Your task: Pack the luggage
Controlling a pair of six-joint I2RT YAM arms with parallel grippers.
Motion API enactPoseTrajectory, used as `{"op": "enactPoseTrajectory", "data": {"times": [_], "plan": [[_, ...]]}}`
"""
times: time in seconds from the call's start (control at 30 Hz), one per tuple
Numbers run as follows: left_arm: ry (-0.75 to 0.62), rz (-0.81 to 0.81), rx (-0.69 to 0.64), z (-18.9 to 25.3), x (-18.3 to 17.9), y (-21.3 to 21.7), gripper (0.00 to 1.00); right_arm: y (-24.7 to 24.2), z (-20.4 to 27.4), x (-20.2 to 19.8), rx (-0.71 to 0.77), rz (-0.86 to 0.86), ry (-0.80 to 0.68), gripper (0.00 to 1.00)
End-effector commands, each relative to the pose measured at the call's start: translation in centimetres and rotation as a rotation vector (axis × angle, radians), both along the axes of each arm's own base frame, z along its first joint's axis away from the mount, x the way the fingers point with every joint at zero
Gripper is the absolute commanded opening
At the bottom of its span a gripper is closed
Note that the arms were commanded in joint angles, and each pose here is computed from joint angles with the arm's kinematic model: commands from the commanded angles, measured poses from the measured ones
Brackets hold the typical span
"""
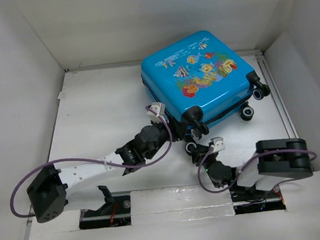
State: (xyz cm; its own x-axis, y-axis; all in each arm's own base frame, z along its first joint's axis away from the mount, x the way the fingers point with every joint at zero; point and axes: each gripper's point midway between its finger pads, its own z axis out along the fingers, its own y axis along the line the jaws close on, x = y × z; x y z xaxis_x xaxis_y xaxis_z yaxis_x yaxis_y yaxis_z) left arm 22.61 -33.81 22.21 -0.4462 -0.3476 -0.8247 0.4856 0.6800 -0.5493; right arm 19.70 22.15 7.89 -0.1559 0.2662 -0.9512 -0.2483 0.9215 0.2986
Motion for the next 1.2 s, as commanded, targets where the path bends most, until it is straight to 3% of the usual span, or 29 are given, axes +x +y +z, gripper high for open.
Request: {"op": "enactPoseTrajectory", "data": {"times": [0.0,0.1,0.57,0.9,1.17], "plan": [[0.0,-0.023,-0.065,2.3,-0.6,0.1,0.46,1.5,4.1,1.1,0.121,-0.067,-0.096,0.42],[-0.01,-0.034,-0.086,2.6,-1.0,0.3,0.46,1.6,5.7,1.4,0.147,-0.089,-0.161,0.44],[0.01,-0.074,-0.079,1.8,-1.4,-0.6,0.46,1.2,8.3,2.9,0.132,-0.159,-0.208,0.47],[0.019,-0.074,-0.046,0.4,-1.2,-0.8,0.43,1.6,11.9,4.0,0.181,-0.106,-0.291,0.46],[0.032,-0.083,-0.027,-0.2,-1.1,-1.4,0.4,2.9,12.4,4.5,0.19,-0.072,-0.316,0.25]]}}
